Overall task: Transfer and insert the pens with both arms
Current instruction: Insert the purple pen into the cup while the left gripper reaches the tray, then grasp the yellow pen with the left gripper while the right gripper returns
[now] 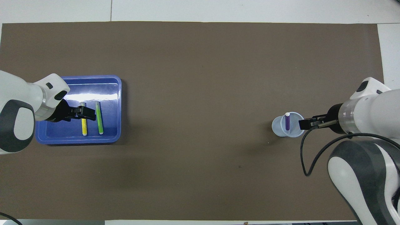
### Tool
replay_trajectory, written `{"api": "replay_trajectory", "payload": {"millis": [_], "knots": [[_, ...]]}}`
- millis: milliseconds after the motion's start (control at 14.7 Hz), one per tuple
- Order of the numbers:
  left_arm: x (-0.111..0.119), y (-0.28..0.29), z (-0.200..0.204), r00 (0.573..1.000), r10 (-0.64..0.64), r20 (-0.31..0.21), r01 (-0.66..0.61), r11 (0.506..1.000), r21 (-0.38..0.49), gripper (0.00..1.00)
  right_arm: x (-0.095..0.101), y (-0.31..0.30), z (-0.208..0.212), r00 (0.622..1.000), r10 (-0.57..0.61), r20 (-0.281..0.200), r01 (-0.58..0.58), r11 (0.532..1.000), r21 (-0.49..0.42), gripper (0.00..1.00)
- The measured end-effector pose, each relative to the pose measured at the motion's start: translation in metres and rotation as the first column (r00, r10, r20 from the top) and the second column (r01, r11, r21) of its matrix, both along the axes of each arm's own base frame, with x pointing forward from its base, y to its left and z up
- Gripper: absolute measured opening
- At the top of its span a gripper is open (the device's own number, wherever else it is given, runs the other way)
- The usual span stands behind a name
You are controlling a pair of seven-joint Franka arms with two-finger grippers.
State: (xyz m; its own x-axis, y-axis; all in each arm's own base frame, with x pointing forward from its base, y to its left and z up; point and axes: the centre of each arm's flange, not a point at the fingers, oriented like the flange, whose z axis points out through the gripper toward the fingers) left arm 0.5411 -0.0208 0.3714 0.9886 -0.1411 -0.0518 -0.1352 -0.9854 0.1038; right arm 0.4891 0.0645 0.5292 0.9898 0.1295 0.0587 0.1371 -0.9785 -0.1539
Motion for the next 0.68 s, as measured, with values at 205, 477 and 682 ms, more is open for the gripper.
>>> {"api": "replay_trajectory", "payload": {"millis": [205, 477, 682], "knots": [[0.000, 0.008, -0.019, 0.998, -0.061, 0.030, 0.060, 0.997, 0.038, 1.00, 0.001, 0.013, 0.024, 0.999, -0.050, -0.011, 0.051, 0.987, 0.154, 1.00], [-0.009, 0.014, -0.048, 0.994, -0.085, 0.069, 0.081, 0.995, 0.053, 1.00, 0.002, 0.032, 0.037, 0.974, -0.208, -0.095, 0.227, 0.923, 0.312, 1.00], [-0.010, 0.024, -0.059, 0.995, -0.077, 0.066, 0.074, 0.996, 0.054, 1.00, -0.001, 0.060, 0.044, 0.925, -0.319, -0.208, 0.378, 0.837, 0.396, 1.00]]}}
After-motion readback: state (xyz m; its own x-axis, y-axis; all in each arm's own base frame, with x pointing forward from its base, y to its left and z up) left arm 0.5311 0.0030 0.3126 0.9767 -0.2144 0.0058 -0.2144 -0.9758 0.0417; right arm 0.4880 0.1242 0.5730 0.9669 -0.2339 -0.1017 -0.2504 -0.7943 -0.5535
